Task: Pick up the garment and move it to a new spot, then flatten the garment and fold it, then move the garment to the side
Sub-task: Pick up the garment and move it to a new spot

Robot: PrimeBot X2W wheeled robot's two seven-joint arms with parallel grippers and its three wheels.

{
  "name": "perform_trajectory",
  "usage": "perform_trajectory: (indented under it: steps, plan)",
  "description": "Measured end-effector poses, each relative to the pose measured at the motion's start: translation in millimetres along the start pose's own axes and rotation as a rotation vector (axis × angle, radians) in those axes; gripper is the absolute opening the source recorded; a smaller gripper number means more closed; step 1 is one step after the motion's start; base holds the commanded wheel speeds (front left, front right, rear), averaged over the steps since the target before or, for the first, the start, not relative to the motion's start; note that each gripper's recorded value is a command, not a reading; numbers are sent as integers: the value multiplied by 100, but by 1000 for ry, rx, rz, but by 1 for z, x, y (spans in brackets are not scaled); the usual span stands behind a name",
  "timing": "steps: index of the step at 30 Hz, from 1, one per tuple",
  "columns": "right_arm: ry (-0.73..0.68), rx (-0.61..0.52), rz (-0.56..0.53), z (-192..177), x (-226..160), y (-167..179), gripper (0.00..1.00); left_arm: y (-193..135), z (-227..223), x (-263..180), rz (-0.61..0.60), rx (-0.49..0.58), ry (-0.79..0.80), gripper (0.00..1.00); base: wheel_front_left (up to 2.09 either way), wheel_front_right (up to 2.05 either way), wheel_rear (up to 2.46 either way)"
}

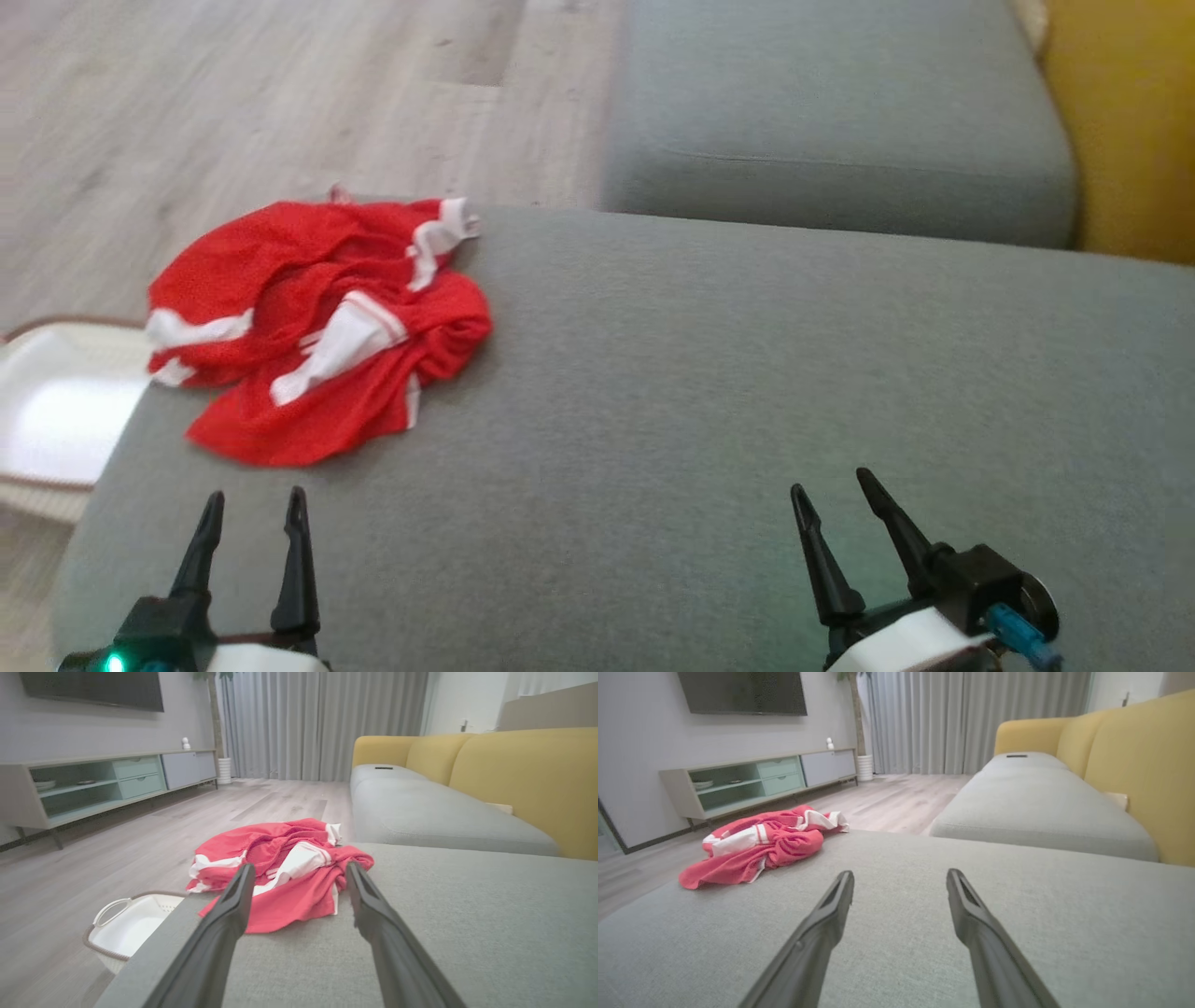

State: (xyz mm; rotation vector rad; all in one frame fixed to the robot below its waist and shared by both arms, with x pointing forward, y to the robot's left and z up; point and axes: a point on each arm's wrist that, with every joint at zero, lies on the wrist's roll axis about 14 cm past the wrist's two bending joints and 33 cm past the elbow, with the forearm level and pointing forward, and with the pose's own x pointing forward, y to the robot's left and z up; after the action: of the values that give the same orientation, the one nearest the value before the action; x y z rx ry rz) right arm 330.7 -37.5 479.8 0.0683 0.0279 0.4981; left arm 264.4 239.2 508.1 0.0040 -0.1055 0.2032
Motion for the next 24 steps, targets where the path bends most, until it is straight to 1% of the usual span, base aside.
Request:
perform_trajectory:
  steps: [9,15,18,21,24]
  plan:
    - [9,-8,122,1,23,31,100,48,-2,-37,176,12,11,100,0,0,0]
    - [24,-10,160,-3,30,41,100,67,0,-56,249,16,7,100,0,0,0]
    - [35,-5,168,-7,33,42,100,73,6,-57,269,26,-7,100,0,0,0]
    - [51,-6,167,-12,34,41,100,71,16,-52,258,41,-30,100,0,0,0]
    - [66,-15,150,-18,37,32,100,72,28,-41,256,81,-58,100,0,0,0]
